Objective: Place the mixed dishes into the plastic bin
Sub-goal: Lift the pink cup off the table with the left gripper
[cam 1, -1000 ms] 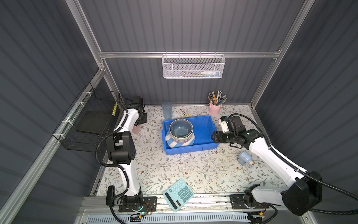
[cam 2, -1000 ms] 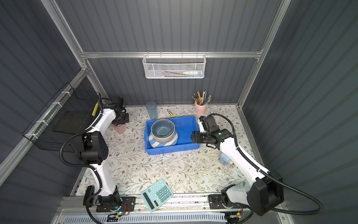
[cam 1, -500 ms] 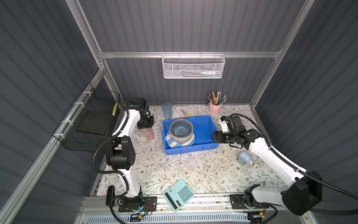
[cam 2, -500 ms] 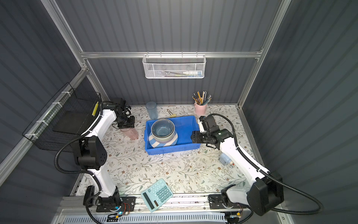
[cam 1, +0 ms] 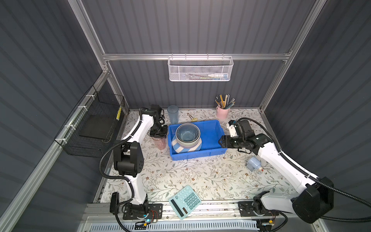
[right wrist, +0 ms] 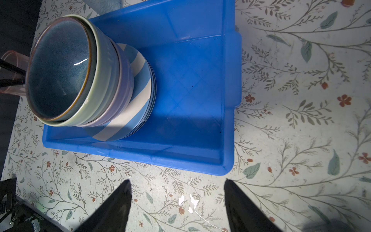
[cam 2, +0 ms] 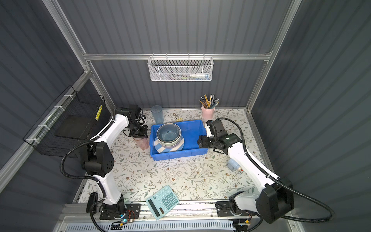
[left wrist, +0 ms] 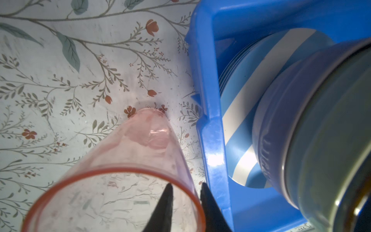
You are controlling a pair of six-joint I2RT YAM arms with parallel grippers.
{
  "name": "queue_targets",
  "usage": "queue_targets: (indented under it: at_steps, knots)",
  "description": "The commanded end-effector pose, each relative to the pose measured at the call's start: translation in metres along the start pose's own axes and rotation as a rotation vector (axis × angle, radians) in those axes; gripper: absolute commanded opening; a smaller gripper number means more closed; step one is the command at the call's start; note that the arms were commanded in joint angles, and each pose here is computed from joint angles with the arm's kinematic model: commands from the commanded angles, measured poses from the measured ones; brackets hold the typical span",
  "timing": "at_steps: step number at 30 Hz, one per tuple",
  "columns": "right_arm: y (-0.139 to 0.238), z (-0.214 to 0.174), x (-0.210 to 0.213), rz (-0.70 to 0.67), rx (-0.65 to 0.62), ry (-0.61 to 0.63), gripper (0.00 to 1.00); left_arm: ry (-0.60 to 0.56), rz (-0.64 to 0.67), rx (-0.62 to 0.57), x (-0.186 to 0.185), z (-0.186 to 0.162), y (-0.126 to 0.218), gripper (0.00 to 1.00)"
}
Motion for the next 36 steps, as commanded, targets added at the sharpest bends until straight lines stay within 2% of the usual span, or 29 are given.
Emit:
queue_targets:
  at_steps: [1, 3, 8, 14, 18, 23, 31, 36]
  knots:
    - [-0.003, -0.003, -0.003, -0.011, 0.018, -0.008, 0.73, 0.005, -0.029, -0.036, -0.006, -0.006, 0.022, 0.39]
    - [-0.003, -0.003, -0.003, -0.011, 0.019, -0.007, 0.73, 0.005, -0.026, -0.068, -0.008, -0.005, 0.031, 0.44]
    - [-0.002, -0.003, -0.003, -0.013, 0.019, -0.005, 0.74, 0.031, 0.019, -0.141, -0.008, -0.001, 0.056, 0.5]
    - [0.0, -0.002, -0.002, -0.01, 0.015, 0.003, 0.74, 0.111, 0.27, -0.153, 0.009, -0.007, 0.072, 0.53]
    - [0.0, -0.001, -0.002, -0.011, 0.014, 0.005, 0.74, 0.135, 0.334, -0.115, 0.021, -0.013, 0.069, 0.53]
    - [0.001, 0.0, -0.001, -0.003, 0.016, 0.004, 0.74, 0.131, 0.356, -0.068, 0.028, -0.018, 0.056, 0.49]
    - [0.002, 0.0, 0.0, 0.004, 0.016, 0.0, 0.74, 0.114, 0.312, 0.001, 0.031, -0.022, 0.028, 0.39]
    - [0.002, -0.001, 0.0, 0.002, 0.021, -0.001, 0.74, 0.109, 0.288, 0.021, 0.032, -0.023, 0.018, 0.27]
Point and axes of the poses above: each gripper's point midway between its finger pads, its own y axis back along the fingers, its own x axis along the line the jaws close on, z = x × y, the point moved 10 cm from there along y, back along the fingers, and after that the axes turned 9 degrees about -y, right-handed, at the moved point
